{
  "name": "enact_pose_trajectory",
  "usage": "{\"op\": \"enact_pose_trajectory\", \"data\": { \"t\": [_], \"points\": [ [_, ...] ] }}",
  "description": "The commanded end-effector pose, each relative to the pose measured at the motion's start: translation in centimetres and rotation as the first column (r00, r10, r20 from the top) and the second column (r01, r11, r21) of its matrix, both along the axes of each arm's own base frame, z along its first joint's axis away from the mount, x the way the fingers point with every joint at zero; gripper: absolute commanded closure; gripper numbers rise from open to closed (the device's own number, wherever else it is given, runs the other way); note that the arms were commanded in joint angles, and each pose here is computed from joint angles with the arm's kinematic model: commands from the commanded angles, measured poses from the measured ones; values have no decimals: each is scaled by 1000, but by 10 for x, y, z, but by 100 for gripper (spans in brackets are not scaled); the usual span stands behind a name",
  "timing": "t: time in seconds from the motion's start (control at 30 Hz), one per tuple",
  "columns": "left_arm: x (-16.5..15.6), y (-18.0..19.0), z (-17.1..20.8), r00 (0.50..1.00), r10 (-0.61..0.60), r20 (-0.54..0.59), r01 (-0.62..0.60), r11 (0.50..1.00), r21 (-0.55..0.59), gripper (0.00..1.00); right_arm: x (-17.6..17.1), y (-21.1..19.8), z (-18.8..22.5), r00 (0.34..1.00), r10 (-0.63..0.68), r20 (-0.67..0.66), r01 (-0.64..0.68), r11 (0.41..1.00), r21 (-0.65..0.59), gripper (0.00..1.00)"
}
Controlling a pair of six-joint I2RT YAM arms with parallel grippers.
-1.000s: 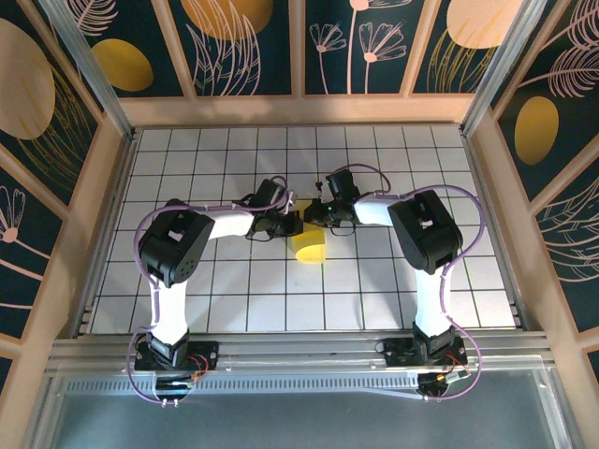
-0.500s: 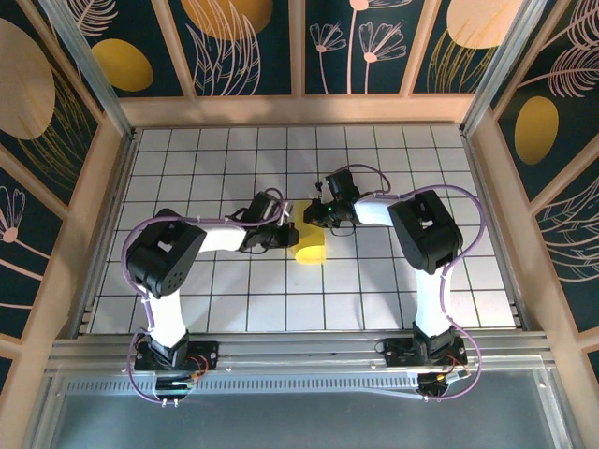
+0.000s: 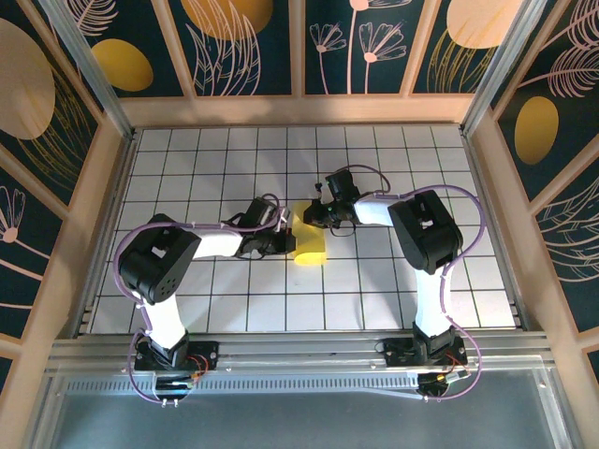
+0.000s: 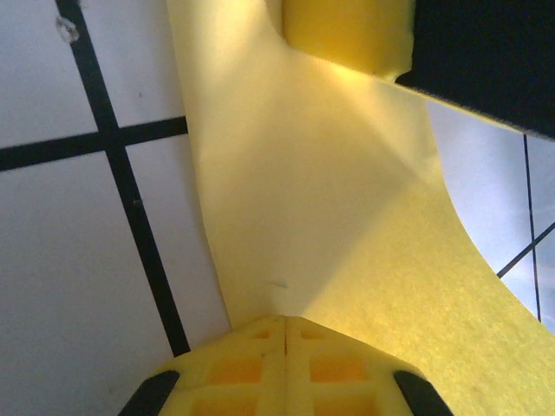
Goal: Fold a paper plane with a square sheet of paper (fold left side to right side)
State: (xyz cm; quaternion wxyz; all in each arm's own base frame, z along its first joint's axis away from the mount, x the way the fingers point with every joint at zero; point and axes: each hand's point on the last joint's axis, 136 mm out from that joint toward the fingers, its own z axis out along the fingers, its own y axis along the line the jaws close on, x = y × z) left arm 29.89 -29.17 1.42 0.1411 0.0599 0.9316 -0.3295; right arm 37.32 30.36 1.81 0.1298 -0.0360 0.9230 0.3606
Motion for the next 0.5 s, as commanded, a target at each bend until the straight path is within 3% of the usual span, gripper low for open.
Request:
{"op": "enact_pose_trajectory", "data": {
  "t": [0.0, 0.23, 0.47],
  "points": [
    [-16, 8, 1, 993, 0, -122, 3, 1000, 21, 97, -12, -32, -46, 994, -60, -87, 46, 986, -162, 100],
    [9, -14, 15, 996, -45, -83, 41, 998, -47, 97, -11, -29, -45, 995, -56, -84, 42, 986, -163, 100],
    [10, -22, -6, 991, -57, -119, 49, 996, -70, 97, -9, -26, -46, 995, -51, -85, 37, 985, -167, 100]
  ]
}}
